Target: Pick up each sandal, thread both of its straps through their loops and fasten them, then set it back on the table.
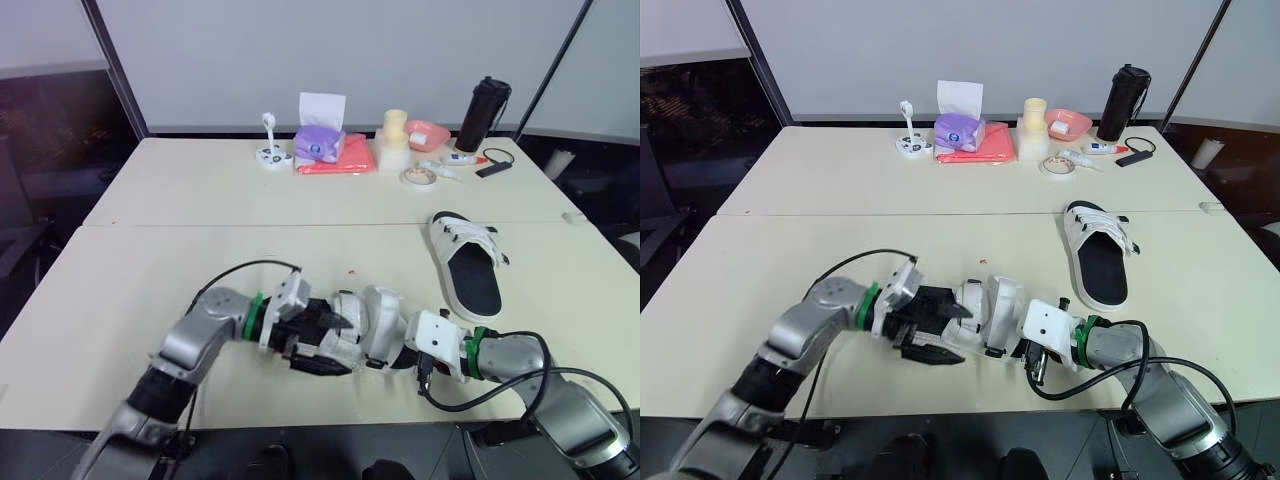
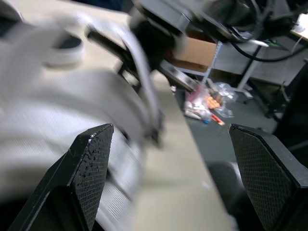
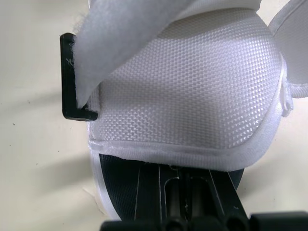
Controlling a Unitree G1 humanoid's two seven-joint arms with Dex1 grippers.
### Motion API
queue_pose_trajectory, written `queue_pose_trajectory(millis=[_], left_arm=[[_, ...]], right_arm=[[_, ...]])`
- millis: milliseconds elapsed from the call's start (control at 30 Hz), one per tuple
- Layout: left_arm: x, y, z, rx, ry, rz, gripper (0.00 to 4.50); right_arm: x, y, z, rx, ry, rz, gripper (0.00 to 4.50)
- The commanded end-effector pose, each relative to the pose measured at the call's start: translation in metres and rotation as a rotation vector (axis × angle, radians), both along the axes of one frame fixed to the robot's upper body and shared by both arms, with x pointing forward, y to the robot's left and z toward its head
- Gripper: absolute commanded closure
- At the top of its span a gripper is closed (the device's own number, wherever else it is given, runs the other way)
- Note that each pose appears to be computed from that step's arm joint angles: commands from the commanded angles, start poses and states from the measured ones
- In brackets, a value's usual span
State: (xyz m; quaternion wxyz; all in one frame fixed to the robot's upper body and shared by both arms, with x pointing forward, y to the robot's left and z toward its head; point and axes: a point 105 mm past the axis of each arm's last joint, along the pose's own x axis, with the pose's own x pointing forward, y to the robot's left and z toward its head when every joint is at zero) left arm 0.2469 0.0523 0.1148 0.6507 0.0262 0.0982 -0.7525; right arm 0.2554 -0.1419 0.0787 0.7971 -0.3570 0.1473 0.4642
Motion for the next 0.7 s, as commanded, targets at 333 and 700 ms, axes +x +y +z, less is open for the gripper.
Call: queue_pose_trajectory(millis=[333, 700], left_arm=[[-0.02, -0.015, -0.026, 0.05, 0.01, -0.026, 0.53], [-0.009, -0.035, -0.026, 0.018, 0.029, 0.013, 0.53]], right_arm=[[-0.025, -0.019, -0.051, -0.093, 0.237, -0.041, 4.5], [-0.028, -0.022, -0.05, -0.093, 0.239, -0.058, 4.5]])
